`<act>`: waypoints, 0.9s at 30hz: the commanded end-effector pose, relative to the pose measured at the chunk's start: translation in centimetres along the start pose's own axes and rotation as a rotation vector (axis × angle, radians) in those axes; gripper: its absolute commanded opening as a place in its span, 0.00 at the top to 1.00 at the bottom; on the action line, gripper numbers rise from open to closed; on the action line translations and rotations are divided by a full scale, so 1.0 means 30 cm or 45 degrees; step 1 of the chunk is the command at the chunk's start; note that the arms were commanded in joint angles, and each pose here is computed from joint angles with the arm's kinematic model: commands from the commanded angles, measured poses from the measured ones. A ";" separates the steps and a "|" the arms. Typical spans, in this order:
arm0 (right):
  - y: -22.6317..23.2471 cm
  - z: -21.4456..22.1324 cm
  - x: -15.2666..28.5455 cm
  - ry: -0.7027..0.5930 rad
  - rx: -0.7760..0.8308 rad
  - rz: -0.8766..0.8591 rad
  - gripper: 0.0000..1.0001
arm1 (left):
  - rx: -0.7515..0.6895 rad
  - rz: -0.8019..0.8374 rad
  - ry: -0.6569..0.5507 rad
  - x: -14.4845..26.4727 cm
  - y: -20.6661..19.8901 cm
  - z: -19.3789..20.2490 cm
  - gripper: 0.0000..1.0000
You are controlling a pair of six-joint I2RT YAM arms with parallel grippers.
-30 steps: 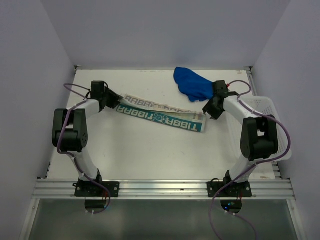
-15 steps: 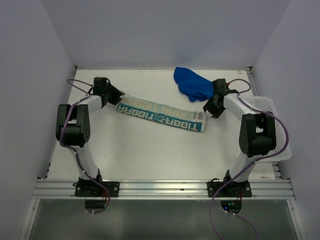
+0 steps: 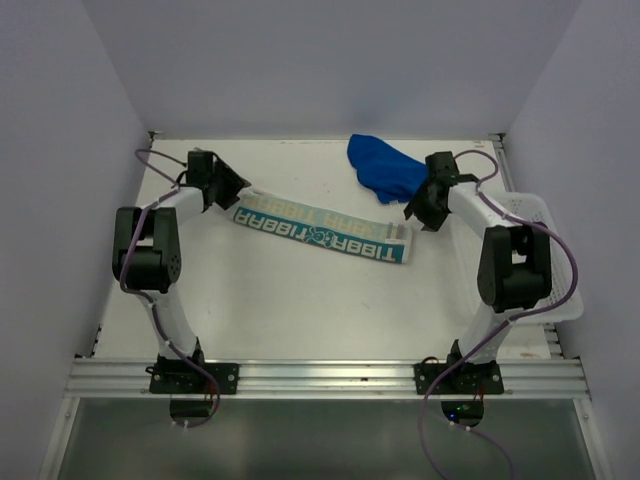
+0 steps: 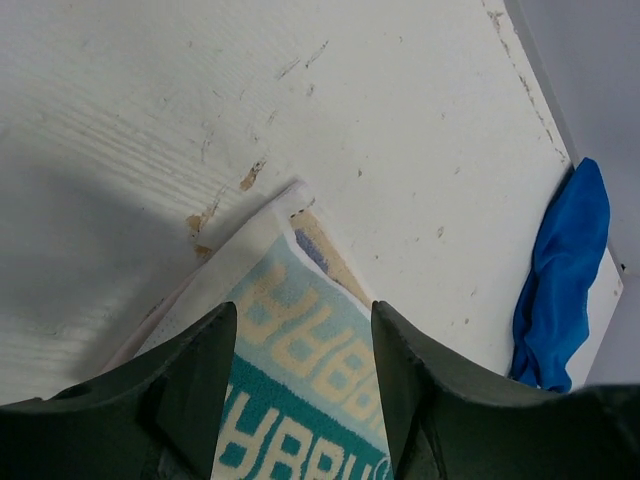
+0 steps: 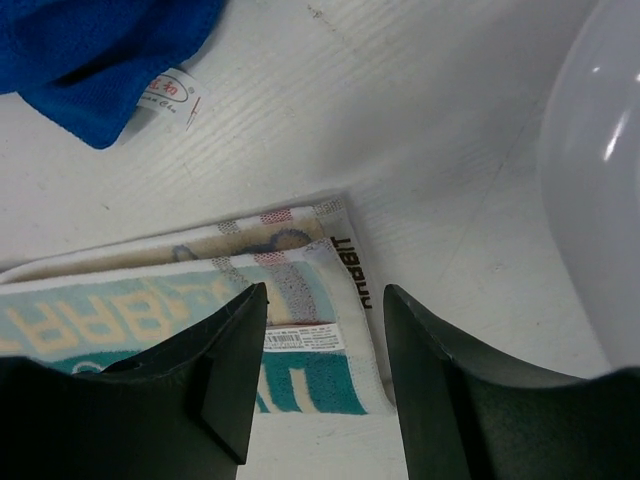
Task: Roll the towels
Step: Fold the towel
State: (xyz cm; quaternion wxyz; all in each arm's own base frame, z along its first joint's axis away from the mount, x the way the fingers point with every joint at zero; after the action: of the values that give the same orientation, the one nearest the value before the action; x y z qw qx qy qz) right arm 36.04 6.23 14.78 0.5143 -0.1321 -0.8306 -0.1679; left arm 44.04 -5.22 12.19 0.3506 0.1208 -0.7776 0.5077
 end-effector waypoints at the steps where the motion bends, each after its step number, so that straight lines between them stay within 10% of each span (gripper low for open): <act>1: 0.003 -0.019 0.095 -0.059 0.091 -0.114 0.45 | -0.166 0.122 -0.153 0.162 -0.137 -0.072 0.39; 15: -0.115 0.210 0.037 -0.004 0.329 -0.148 0.48 | -0.533 0.210 -0.377 0.604 -0.110 -0.012 0.11; 27: -0.055 0.208 -0.018 -0.072 0.362 -0.095 0.47 | -0.626 0.215 -0.233 0.482 -0.063 0.037 0.10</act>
State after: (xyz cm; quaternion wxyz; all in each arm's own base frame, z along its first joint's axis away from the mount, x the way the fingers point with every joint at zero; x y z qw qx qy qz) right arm 29.26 7.11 10.78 0.5282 -0.0233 -0.8456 -0.0731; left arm 33.36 -4.11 22.78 0.2633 0.0347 -0.9076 0.3251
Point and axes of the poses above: each gripper's point midway between its finger pads, its own x axis back along the fingers, its own y axis along the line the jaws close on, z = x × y, the point moved 9 cm from there along x, back along the fingers, and after that the axes turned 11 degrees about x, right-handed, at the moved point
